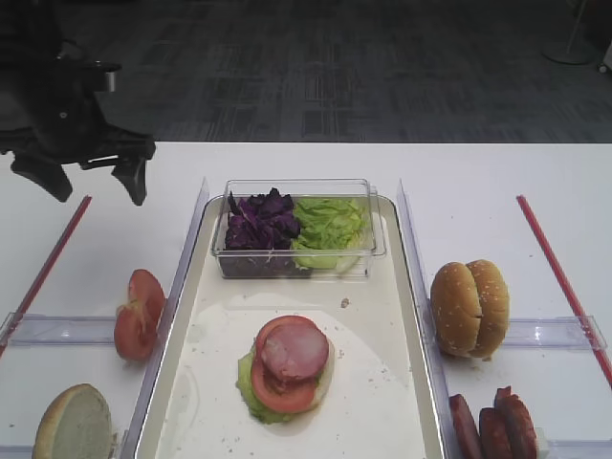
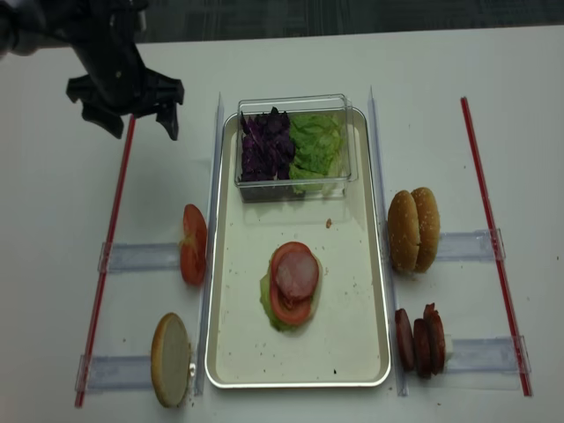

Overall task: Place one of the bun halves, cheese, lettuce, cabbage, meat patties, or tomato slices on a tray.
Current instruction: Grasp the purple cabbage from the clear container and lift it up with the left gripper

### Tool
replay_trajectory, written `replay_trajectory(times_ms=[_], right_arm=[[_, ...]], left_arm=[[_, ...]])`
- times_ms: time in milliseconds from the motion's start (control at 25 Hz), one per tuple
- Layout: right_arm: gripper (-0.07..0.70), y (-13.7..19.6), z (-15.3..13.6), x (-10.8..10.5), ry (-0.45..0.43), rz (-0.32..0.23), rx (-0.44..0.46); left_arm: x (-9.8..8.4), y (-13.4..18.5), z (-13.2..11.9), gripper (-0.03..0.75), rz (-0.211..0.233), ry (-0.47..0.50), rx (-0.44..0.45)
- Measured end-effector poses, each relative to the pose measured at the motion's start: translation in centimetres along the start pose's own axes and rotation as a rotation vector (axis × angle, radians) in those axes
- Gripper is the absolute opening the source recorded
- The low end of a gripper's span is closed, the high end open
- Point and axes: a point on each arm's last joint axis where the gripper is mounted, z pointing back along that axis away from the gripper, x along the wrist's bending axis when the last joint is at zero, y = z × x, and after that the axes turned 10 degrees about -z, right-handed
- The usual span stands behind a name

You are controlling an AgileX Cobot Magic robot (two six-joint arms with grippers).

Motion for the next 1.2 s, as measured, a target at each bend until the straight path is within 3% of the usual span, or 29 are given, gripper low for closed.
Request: replay_trajectory(times_ms=[480,1040,1200], right_arm=[[0.692,0.0,0.0,0.0,0.000,0.000,0.000],[0.692,0.0,0.0,0.0,0.000,0.000,0.000],[0.692,0.0,0.0,0.0,0.000,0.000,0.000]], left_arm=[[-8.4,-0.8,0.6,0.618,-0.022,0.044,-0.059],[-16.0,-1.2,1.2,0.618,-0.049,0.074,-0.094],[-17.4,-1.2,0.7,0.618,-0.058,0.055,-0.073]])
